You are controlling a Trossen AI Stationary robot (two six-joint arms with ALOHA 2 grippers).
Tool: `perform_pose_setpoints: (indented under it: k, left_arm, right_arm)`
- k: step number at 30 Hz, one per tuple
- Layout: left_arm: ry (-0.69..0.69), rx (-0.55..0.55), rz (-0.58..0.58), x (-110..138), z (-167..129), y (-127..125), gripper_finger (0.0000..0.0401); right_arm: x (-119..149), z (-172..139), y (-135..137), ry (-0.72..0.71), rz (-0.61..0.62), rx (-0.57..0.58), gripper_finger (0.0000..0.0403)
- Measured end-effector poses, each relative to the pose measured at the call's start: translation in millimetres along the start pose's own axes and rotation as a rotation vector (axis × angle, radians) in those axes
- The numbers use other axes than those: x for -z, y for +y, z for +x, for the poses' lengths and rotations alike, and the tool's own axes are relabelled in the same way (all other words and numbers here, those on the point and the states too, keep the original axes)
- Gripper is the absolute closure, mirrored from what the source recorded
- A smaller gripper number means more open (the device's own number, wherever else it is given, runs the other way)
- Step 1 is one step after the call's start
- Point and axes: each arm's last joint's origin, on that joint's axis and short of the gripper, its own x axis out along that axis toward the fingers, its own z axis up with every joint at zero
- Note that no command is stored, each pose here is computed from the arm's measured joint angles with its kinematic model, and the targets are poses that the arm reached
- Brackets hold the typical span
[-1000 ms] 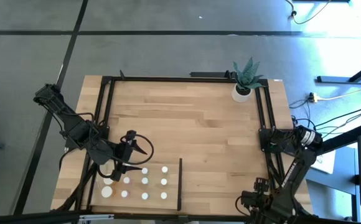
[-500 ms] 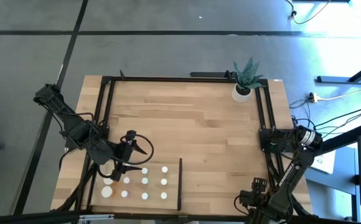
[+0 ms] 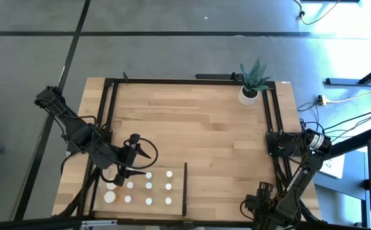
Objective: Pick and place medicine bottles onto shelf by color
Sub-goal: Put the orange pill bottle on the shelf aligned with the other orange pill bottle
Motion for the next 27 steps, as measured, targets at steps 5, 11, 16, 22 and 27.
perform_pose_setpoints:
  k: [5,11,16,22,27]
  left_arm:
    - [0.0,0.0,0.0,0.0,-0.1,0.0,0.0138]
    - [0.0,0.0,0.0,0.0,0.0,0.0,0.0138]
    - [0.0,0.0,0.0,0.0,0.0,0.0,0.0138]
    - [0.0,0.0,0.0,0.0,0.0,-0.1,0.0138]
    - [0.0,0.0,0.0,0.1,0.0,-0.1,0.0138]
  right_arm:
    - [-1.2,0.0,-0.2,-0.04,0.02,0.008,0.0194]
    - [-3.2,0.2,-0.9,-0.046,0.11,0.01,0.0209]
    - [-16.1,1.0,-4.4,-0.044,0.238,0.015,0.0193]
    - [-34.3,-0.7,-7.7,-0.05,0.287,0.012,0.0206]
    - [-50.7,-9.0,-11.9,-0.039,0.208,0.037,0.0208]
